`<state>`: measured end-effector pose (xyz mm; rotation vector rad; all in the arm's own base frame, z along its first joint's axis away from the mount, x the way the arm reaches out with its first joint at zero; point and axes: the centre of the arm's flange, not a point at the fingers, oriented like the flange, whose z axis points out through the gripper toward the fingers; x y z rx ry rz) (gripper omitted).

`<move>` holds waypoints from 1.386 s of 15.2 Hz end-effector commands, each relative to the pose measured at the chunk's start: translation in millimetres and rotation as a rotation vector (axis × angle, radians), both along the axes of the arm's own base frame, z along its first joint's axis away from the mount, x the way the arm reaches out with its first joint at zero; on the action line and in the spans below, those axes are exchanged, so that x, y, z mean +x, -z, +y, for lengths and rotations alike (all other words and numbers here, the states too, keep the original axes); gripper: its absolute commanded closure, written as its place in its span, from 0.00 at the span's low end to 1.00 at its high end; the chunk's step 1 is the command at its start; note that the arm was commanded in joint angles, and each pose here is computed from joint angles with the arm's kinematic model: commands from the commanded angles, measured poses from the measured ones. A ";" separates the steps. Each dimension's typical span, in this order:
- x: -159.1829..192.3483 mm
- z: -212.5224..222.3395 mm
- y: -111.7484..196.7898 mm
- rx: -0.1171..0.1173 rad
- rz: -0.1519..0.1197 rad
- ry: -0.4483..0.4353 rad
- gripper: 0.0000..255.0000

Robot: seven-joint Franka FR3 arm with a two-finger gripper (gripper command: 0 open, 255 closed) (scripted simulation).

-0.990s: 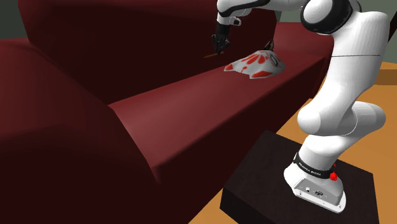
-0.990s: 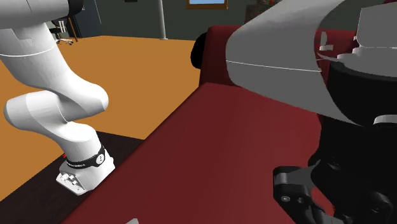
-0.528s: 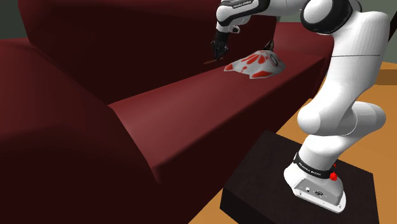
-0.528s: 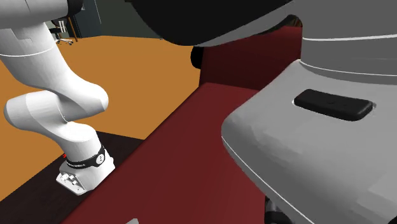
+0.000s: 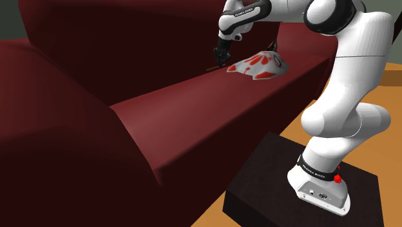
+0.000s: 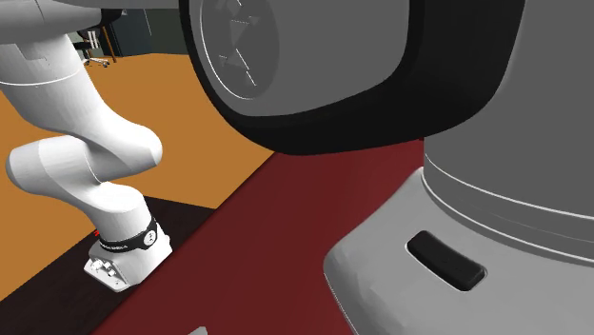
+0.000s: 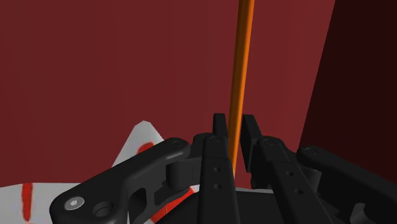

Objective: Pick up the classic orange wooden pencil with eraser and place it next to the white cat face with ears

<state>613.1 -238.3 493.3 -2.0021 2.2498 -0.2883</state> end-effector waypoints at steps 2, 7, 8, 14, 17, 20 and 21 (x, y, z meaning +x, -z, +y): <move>-0.2 0.2 1.4 0.000 0.000 0.000 1.00; -0.2 0.2 1.4 0.000 0.000 0.000 0.00; -0.2 0.2 1.4 0.000 0.000 0.000 0.00; -8.6 2.7 -37.2 0.000 0.000 0.000 0.00; -10.9 3.5 -47.3 0.000 0.000 0.000 0.00; -10.8 3.4 -47.3 0.000 0.000 0.000 0.00; -10.8 3.4 -47.3 0.000 0.000 0.000 0.00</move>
